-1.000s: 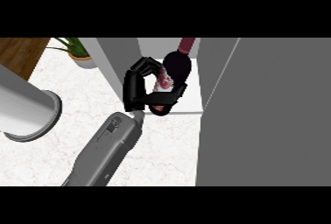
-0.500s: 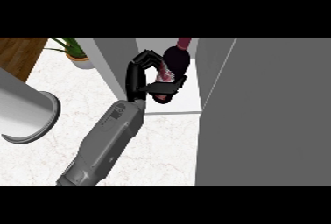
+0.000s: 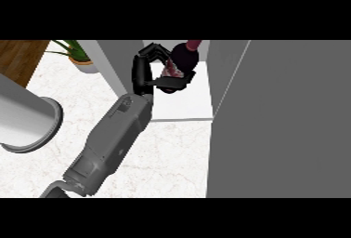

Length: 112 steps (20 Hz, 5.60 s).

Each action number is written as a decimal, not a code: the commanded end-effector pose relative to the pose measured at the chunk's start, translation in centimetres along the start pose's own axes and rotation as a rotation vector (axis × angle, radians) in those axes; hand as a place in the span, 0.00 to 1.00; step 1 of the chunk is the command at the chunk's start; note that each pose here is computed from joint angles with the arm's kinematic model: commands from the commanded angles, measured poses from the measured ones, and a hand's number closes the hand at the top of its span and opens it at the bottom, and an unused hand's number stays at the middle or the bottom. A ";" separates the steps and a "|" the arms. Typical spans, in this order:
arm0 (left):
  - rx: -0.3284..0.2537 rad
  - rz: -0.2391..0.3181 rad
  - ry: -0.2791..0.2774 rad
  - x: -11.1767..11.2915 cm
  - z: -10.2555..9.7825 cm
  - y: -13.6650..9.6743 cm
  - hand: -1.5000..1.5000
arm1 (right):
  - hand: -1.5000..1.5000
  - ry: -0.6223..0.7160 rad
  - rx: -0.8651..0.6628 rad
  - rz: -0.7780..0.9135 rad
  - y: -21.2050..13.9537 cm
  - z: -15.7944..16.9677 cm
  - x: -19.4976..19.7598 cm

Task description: Pick up the wine, place it into the cabinet and close the cabinet

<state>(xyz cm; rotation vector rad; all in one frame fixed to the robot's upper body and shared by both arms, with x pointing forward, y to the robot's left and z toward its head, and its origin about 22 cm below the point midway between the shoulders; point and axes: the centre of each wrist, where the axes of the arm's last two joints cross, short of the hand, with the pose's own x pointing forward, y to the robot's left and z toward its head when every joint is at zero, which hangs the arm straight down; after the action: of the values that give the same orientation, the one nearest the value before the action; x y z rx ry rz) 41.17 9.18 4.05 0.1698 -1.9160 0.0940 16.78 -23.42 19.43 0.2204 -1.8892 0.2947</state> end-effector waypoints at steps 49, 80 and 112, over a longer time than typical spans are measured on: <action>0.143 -0.085 0.119 -4.3 0.4 2.9 0.00 | 0.00 -0.052 0.049 -0.045 1.2 -0.3 0.3; 0.030 0.152 0.077 -5.5 2.0 3.2 0.00 | 0.00 -0.034 0.085 -0.068 1.5 0.3 1.0; -0.052 0.255 0.033 0.8 18.8 -1.5 0.00 | 0.00 -0.045 -0.003 -0.035 1.4 2.2 2.1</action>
<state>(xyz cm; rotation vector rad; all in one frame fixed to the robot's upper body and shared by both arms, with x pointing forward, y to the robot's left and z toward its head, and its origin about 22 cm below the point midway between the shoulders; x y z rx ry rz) 26.95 4.90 -2.44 -0.0907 -1.8844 0.1865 16.95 -22.66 19.45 0.2484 -1.8903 0.2781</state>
